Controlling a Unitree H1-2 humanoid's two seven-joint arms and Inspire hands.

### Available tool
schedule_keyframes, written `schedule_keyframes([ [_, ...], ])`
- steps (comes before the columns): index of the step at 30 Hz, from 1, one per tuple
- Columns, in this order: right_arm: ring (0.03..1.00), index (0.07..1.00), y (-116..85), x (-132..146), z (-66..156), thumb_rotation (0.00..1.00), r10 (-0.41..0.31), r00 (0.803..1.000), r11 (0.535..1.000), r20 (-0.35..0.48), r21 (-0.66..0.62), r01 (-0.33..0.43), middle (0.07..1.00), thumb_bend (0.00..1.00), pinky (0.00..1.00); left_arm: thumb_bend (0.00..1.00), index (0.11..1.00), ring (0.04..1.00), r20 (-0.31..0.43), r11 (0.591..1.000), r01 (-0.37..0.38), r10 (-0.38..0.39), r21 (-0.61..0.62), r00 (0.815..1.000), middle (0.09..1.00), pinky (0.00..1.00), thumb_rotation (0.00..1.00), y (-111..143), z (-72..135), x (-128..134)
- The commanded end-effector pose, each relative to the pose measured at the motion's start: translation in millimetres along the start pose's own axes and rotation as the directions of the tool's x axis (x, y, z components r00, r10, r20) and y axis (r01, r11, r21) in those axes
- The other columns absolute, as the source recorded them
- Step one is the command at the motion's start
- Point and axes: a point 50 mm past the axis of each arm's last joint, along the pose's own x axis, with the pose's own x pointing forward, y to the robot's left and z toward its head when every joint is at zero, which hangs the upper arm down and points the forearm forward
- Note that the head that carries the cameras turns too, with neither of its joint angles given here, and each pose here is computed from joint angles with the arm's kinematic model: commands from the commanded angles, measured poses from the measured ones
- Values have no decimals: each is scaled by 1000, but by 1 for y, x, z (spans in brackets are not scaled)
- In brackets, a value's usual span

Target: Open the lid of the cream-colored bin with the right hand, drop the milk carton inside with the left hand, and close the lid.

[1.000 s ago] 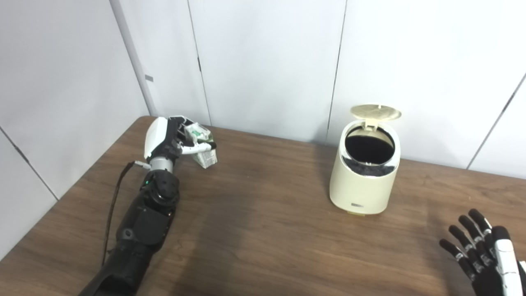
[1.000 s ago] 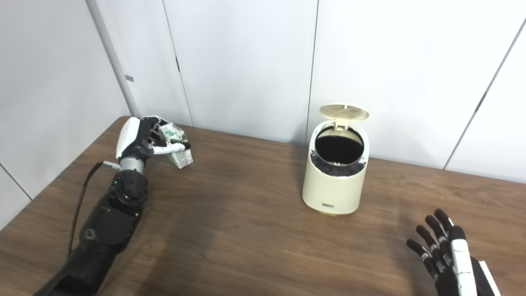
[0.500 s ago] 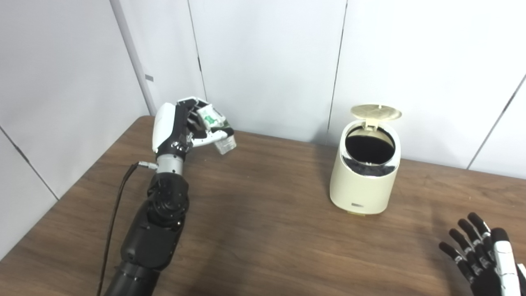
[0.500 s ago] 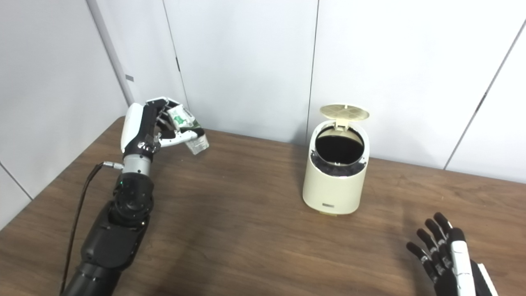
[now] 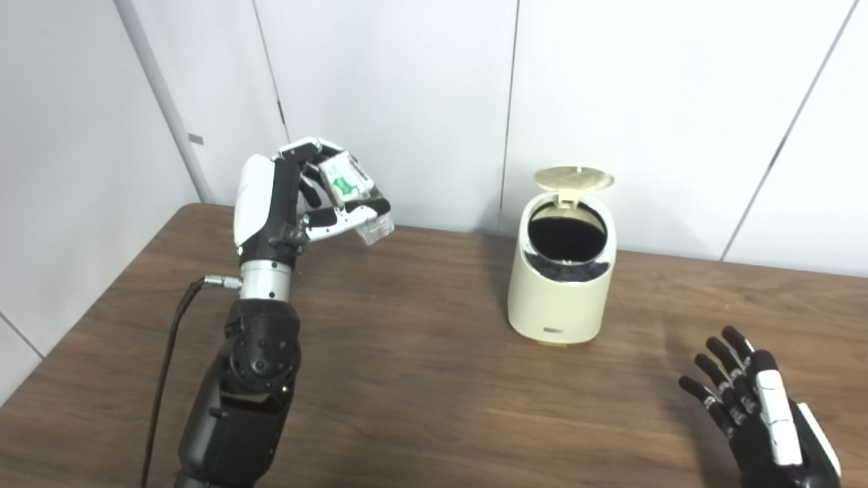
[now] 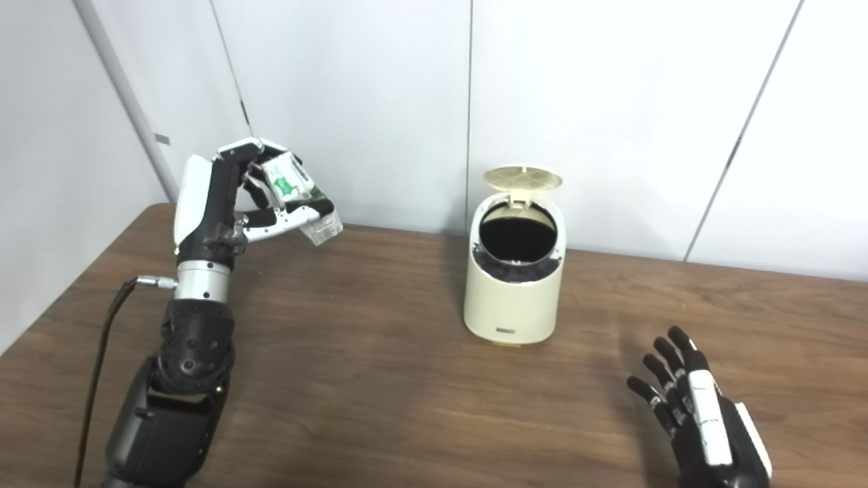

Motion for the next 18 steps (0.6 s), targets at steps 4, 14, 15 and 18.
schedule_keyframes([
  [4, 935, 958, 7, 3, 15, 855, 8, 995, 1000, 96, -19, -6, 958, 497, 815, 470, 508, 403, 175, 999, -40, 40, -6, 984, 501, 287, 0, 0, 40, 17],
  [14, 932, 958, 15, 4, 9, 841, 15, 994, 1000, 110, -9, -14, 955, 500, 785, 473, 491, 416, 252, 995, 25, -1, -93, 968, 514, 314, 0, -32, 69, 14],
  [15, 930, 956, 15, 5, 9, 841, 12, 994, 1000, 110, -11, -11, 952, 505, 784, 473, 489, 416, 257, 994, 28, 0, -103, 966, 515, 315, 0, -35, 72, 14],
  [18, 927, 951, 18, 5, 8, 841, 7, 994, 1000, 109, -8, -6, 949, 516, 788, 473, 488, 416, 272, 993, 30, 3, -118, 962, 517, 318, 0, -45, 78, 14],
])
